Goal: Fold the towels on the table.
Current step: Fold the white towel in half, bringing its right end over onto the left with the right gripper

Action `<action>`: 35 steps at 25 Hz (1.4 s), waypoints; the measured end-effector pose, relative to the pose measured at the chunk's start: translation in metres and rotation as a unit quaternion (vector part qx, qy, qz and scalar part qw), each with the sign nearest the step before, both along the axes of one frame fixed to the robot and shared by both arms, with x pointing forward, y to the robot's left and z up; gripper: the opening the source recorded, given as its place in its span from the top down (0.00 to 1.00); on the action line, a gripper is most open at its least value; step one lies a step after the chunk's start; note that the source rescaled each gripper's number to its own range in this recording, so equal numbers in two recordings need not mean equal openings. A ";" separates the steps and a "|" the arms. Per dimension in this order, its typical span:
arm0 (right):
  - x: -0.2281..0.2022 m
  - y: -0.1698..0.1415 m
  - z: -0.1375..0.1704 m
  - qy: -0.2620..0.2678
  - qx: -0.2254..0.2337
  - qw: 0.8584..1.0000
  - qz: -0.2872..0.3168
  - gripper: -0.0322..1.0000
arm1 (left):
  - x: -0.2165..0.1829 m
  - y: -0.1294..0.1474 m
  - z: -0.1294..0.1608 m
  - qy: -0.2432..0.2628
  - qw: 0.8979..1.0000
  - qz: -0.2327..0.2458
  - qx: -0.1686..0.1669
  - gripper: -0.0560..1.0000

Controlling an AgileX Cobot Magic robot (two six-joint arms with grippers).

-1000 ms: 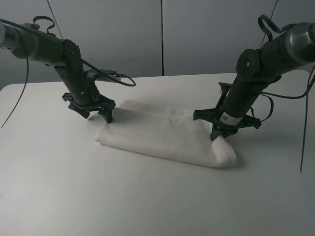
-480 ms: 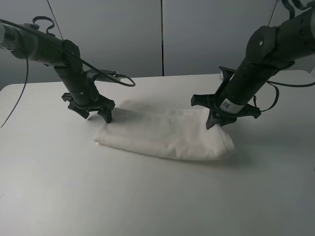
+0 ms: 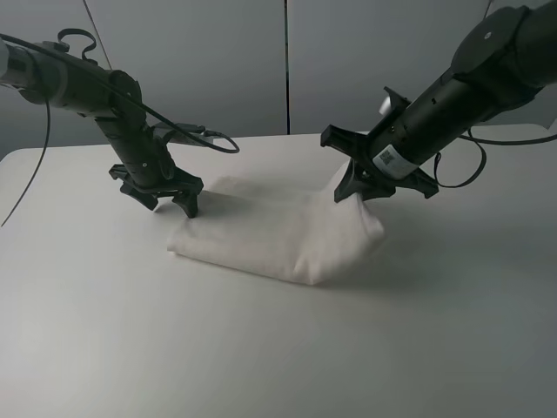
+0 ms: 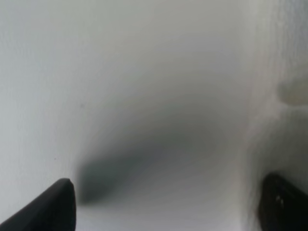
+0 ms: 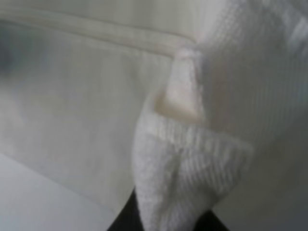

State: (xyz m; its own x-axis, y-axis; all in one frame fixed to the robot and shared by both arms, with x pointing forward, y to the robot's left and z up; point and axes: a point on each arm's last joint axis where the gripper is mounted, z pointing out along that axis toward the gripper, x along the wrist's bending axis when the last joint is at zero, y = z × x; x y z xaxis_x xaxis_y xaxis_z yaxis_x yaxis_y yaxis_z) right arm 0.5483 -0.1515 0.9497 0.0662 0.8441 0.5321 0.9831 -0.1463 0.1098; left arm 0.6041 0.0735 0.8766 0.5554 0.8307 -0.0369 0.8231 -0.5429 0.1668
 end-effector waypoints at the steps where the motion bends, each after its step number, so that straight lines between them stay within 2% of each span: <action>1: 0.001 0.003 0.002 -0.004 0.019 1.000 -0.004 0.94 | 0.000 0.000 0.000 0.000 1.000 0.000 0.000 0.01; 6: 0.006 0.013 0.011 -0.026 0.094 0.995 -0.018 0.94 | 0.000 0.000 0.000 0.000 1.000 -0.001 0.000 0.01; 10: 0.004 0.029 0.017 -0.048 0.135 0.990 -0.013 0.94 | 0.000 0.000 0.000 0.000 1.000 -0.001 0.000 0.01; 16: 0.013 0.052 0.031 -0.079 0.154 0.985 0.006 0.94 | 0.000 0.000 0.000 0.000 1.000 -0.001 0.000 0.01; 26: 0.028 0.093 0.014 -0.056 0.174 0.982 0.045 0.94 | 0.000 0.000 0.000 0.000 1.000 -0.001 0.000 0.01; 35: 0.031 0.100 0.006 -0.054 0.181 0.981 0.051 0.94 | 0.003 -0.002 0.006 -0.002 1.000 -0.002 -0.001 0.00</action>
